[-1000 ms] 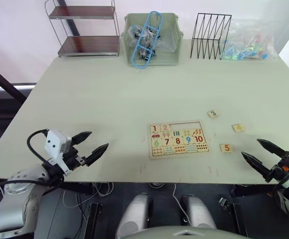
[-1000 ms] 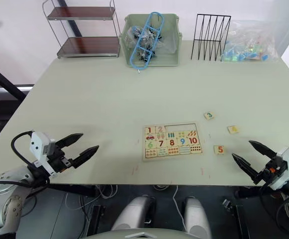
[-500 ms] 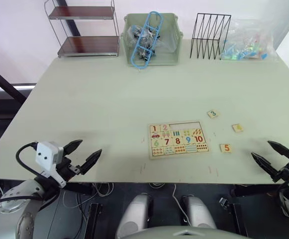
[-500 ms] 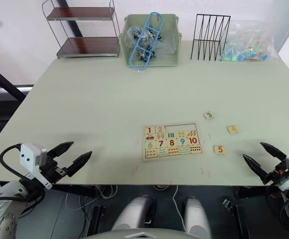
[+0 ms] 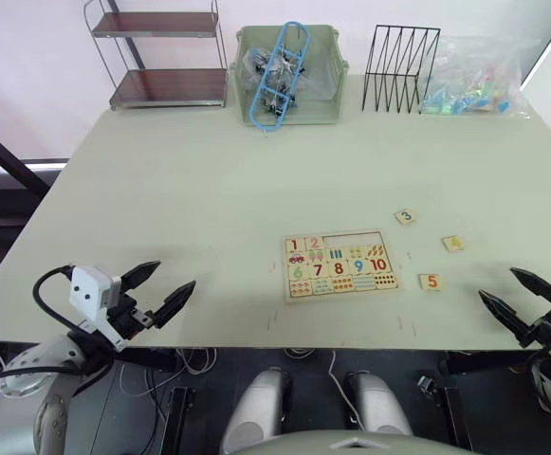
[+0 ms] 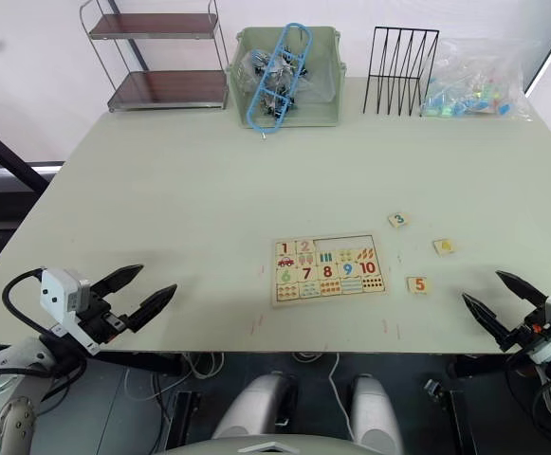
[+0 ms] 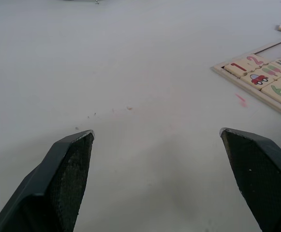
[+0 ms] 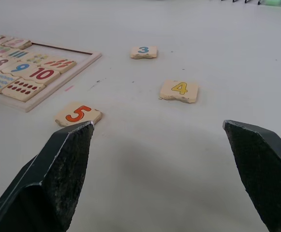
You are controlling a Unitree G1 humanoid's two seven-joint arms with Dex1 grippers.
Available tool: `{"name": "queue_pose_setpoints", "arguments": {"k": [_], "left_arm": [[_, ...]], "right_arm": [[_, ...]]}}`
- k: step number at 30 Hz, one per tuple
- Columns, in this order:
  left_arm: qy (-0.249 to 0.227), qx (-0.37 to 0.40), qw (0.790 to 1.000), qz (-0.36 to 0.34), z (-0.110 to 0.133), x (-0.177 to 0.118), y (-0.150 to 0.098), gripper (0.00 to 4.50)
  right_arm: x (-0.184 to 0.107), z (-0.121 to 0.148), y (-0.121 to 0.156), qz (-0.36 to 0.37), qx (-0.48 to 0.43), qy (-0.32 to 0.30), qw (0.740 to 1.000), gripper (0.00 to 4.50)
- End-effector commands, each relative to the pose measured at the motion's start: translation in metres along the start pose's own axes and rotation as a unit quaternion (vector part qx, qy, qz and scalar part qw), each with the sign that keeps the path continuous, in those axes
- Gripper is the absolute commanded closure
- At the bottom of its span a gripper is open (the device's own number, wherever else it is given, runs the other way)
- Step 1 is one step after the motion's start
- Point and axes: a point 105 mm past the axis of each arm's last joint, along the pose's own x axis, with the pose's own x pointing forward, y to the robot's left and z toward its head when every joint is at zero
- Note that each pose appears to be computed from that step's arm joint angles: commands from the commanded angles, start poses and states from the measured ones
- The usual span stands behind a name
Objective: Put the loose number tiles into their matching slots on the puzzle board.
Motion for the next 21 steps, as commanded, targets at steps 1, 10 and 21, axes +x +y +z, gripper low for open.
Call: {"name": "queue_pose_setpoints", "arguments": {"k": [1, 10, 21], "left_arm": [[-0.011, 0.013, 1.000, -0.013, 0.005, 0.002, -0.002, 0.07], [-0.024, 0.029, 0.999, -0.039, 0.009, 0.009, -0.007, 0.07], [-0.050, 0.060, 0.991, -0.109, 0.033, 0.025, -0.020, 0.07]], "right_arm": [[-0.002, 0.012, -0.003, -0.009, -0.019, -0.021, 1.000, 0.00], [0.015, 0.029, 0.002, 0.001, -0.018, -0.032, 0.999, 0.00], [0.068, 0.056, 0.002, 0.001, -0.024, -0.017, 1.000, 0.00]]}}
